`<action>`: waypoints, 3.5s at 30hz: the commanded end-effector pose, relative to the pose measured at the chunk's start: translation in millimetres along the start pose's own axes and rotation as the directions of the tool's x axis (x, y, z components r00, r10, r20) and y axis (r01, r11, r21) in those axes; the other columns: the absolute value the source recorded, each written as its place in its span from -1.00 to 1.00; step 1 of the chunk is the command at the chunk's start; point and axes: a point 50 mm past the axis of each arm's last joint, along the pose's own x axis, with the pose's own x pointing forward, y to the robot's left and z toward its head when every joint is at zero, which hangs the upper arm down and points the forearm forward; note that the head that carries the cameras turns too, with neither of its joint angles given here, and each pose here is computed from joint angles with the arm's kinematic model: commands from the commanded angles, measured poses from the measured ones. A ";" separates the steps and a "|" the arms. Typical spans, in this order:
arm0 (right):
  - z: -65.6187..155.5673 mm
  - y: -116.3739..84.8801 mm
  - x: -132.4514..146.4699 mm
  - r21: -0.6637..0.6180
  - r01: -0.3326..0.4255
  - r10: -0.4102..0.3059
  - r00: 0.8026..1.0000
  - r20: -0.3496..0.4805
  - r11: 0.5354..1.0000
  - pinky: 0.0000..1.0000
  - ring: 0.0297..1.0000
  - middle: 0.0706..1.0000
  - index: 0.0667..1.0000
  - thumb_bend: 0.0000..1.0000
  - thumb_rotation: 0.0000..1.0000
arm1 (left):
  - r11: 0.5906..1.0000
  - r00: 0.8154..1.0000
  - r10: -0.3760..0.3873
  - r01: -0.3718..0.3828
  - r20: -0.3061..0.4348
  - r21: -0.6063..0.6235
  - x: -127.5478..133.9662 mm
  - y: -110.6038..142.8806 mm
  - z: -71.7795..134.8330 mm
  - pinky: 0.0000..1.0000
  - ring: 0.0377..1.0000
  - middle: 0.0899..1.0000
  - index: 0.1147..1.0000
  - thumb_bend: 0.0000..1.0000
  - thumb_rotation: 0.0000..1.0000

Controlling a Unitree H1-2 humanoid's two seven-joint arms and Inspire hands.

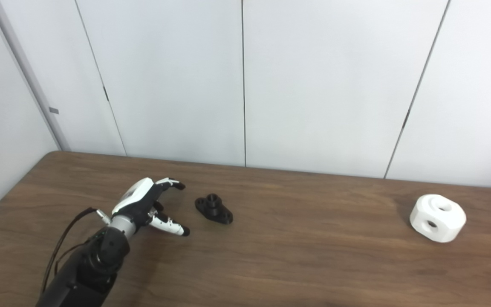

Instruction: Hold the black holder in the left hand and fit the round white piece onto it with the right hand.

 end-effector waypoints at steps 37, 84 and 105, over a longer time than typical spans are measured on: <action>9.9 14.9 -15.0 0.040 0.053 -0.054 0.998 0.028 0.998 0.02 0.31 0.33 0.33 -0.31 0.29 | 0.957 0.955 -0.257 0.231 0.145 0.175 72.0 -18.3 12.4 0.96 1.00 0.99 0.57 0.90 -0.91; 11.6 17.9 -0.7 0.028 0.061 -0.063 0.994 0.086 0.998 0.10 0.43 0.36 0.40 -0.43 0.33 | 0.955 0.952 -0.097 0.007 0.289 0.298 43.4 -34.7 27.3 0.45 0.69 0.53 -0.17 0.04 -0.91; 12.3 23.1 17.2 0.091 0.022 -0.030 0.996 0.089 0.996 0.25 0.47 0.42 0.42 -0.25 0.05 | 0.979 0.919 -0.157 0.096 0.362 0.182 -47.3 -104.6 70.3 0.52 0.71 0.56 -0.17 0.03 -0.92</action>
